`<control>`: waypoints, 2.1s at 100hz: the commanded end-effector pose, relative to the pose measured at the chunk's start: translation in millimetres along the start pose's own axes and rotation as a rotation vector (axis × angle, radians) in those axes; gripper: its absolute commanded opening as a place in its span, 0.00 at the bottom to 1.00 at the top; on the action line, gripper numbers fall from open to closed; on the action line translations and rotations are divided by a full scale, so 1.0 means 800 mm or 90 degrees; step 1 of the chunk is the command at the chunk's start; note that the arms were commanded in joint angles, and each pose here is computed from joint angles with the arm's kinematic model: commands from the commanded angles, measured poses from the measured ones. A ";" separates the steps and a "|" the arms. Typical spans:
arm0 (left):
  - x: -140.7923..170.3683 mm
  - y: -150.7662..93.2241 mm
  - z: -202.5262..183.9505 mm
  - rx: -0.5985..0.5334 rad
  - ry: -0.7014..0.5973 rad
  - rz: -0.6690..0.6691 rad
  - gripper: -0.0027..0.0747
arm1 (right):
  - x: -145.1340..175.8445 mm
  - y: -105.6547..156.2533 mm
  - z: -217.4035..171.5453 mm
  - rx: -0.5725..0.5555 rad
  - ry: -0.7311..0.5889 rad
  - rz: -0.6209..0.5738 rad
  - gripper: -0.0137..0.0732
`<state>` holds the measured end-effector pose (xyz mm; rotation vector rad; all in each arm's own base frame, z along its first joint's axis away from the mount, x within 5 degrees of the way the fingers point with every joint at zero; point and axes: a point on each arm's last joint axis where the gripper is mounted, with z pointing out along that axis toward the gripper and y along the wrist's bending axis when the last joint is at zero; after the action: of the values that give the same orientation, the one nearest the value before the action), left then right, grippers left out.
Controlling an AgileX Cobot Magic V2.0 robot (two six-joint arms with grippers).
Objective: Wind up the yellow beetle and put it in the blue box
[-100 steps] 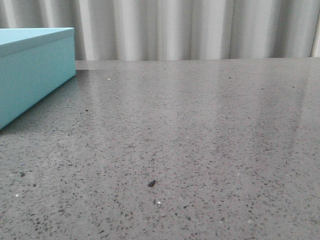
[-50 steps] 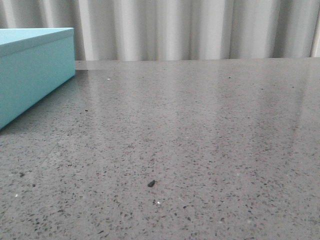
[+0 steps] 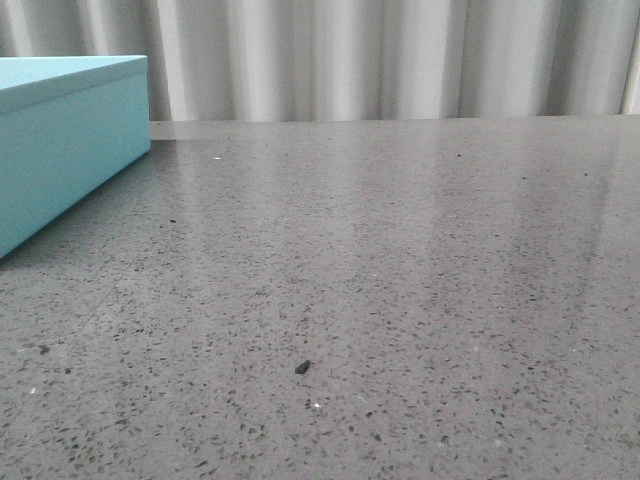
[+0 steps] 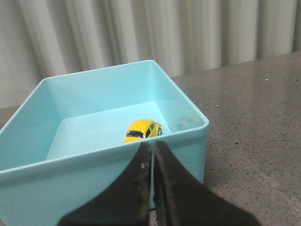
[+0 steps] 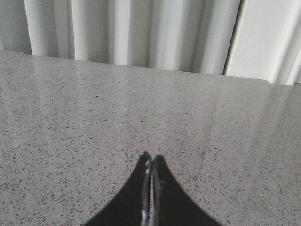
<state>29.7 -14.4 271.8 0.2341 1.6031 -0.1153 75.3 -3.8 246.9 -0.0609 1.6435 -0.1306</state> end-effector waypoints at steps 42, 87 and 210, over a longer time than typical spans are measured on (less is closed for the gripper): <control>-0.018 0.002 -0.010 -0.012 -0.079 -0.014 0.01 | -0.020 -0.001 0.000 0.002 -0.064 -0.002 0.09; 0.013 0.017 0.011 -0.115 -0.210 -0.014 0.01 | -0.020 -0.001 0.000 0.002 -0.064 -0.002 0.09; 0.113 0.015 0.031 -0.124 0.087 -0.084 0.01 | -0.020 -0.001 0.000 0.002 -0.064 -0.002 0.09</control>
<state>53.5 -1.2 184.4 -0.0036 1.8051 -0.0389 75.3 -3.8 246.9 -0.0609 1.6435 -0.1306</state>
